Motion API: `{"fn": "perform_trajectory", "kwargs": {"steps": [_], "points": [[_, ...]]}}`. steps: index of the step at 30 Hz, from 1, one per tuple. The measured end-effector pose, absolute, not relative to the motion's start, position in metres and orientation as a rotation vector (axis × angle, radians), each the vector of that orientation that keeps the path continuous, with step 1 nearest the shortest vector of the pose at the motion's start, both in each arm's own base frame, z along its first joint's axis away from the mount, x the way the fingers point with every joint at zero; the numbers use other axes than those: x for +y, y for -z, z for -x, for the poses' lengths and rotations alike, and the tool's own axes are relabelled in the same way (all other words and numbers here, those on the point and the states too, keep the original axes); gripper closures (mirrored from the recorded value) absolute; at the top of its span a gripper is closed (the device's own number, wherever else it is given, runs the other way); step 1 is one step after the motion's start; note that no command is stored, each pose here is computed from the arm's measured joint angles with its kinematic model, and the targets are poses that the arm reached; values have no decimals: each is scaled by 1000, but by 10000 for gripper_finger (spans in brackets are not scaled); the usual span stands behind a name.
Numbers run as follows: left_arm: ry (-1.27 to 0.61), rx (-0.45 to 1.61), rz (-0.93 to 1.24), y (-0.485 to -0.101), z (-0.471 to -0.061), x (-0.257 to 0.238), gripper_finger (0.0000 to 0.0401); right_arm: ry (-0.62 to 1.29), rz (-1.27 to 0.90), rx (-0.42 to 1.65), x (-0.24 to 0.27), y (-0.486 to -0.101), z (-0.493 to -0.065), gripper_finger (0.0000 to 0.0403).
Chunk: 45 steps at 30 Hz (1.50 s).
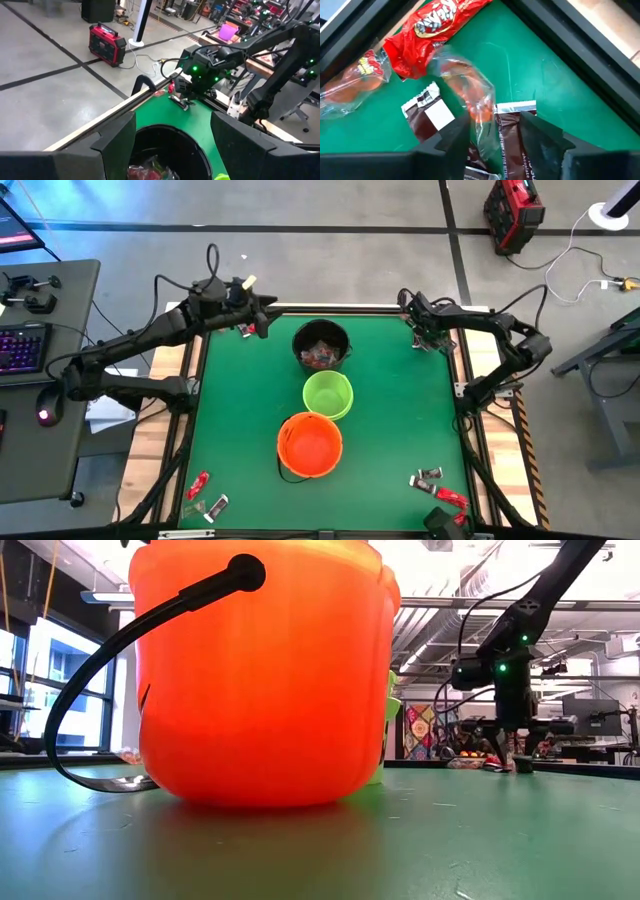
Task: Sort candy by brand, put in halloween buckets
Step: Put the orange gummy into the black bucket
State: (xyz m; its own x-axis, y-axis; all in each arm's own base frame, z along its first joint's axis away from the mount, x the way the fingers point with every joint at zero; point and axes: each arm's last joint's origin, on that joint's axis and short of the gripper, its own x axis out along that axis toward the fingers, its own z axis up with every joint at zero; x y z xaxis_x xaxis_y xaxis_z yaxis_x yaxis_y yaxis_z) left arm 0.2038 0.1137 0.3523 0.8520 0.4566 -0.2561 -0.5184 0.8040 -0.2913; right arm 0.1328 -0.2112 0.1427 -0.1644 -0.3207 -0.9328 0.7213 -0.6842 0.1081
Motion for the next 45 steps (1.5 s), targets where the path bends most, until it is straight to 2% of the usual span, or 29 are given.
{"fn": "perform_trajectory", "kwargs": {"steps": [17,23,26,29,35,38,41,45], "points": [[-529,215,325,-350,-203,114,156,1885,-1291,554,-208,-147,-135,391],[-593,197,339,-352,-199,120,156,1853,-1196,499,-200,-165,-139,399],[-617,172,330,-359,-195,125,156,1797,-1154,400,-194,-180,-147,401],[-661,154,299,-364,-191,131,156,1609,-1080,242,-190,-200,-168,402],[-781,109,275,-368,-182,144,156,962,-998,7,-173,-238,-228,402],[-809,107,277,-367,-179,148,156,691,-964,-33,-153,-250,-251,402],[-827,105,279,-367,-176,151,156,512,-948,-13,-134,-253,-267,403],[-844,94,299,-367,-174,154,156,404,-942,49,-114,-248,-280,403]]}}
